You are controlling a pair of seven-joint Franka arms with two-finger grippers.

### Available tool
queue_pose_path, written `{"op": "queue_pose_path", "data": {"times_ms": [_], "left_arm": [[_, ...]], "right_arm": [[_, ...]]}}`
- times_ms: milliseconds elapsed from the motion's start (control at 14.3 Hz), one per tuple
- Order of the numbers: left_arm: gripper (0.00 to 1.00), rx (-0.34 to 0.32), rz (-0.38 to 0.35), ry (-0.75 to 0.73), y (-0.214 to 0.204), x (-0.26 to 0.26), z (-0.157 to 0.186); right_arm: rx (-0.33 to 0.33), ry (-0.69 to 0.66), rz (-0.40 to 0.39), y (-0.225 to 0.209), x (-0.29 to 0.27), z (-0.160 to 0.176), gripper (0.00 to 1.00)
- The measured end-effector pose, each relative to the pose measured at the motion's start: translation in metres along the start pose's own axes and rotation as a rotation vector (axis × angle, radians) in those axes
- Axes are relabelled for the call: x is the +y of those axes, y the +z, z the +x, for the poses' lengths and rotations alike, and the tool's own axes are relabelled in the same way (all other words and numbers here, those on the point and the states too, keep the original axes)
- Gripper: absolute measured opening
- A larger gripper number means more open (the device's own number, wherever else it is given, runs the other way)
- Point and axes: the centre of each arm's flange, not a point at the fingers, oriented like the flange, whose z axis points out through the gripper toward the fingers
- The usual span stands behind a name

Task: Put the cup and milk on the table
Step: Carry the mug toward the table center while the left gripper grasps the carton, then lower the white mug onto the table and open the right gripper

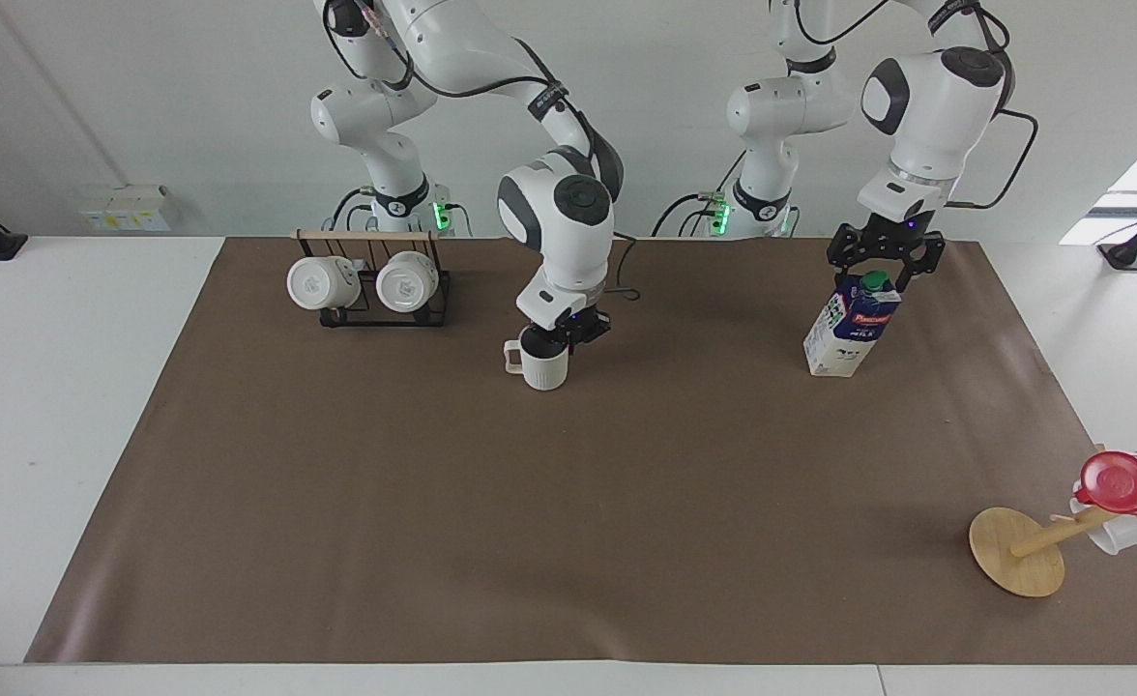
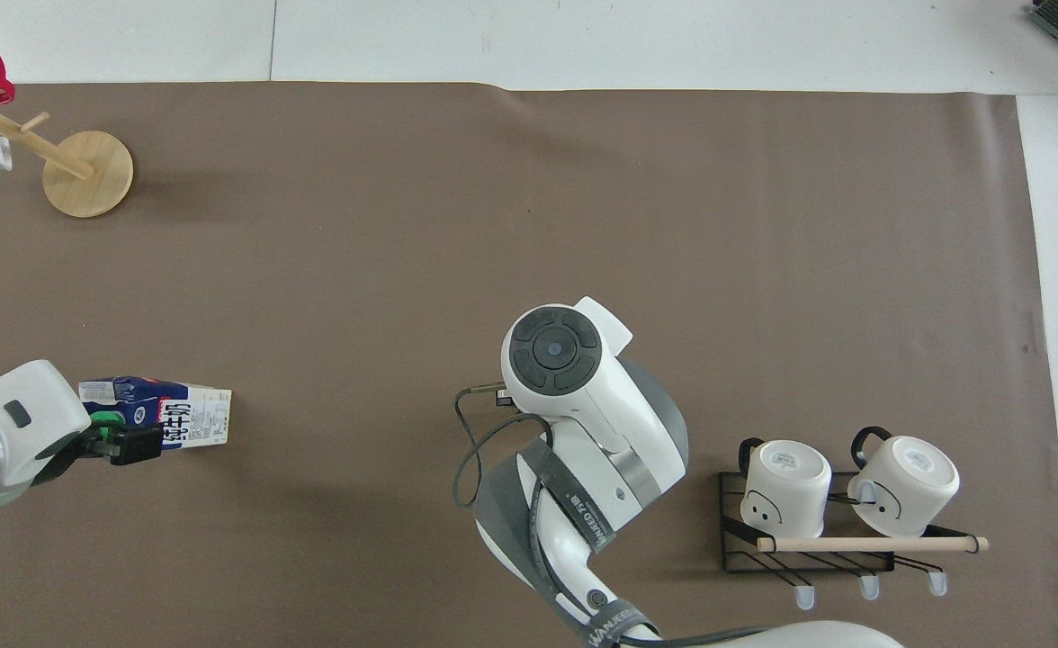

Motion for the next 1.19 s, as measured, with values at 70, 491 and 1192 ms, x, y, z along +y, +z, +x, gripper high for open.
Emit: {"op": "queue_pose_path", "data": {"times_ms": [70, 491, 1192], "left_arm": [[1.0, 0.0, 0.0, 0.003, 0.001, 0.0, 0.0], [1.0, 0.018, 0.006, 0.015, 0.007, 0.0, -0.001], [0.93, 0.015, 0.005, 0.025, 0.015, 0.0, -0.005]], "right_arm": [[-0.002, 0.0, -0.002, 0.001, 0.0, 0.0, 0.31], [0.061, 0.023, 0.045, -0.047, 0.01, 0.0, 0.96], [0.119, 0.175, 0.094, -0.183, 0.156, 0.009, 1.0]]}}
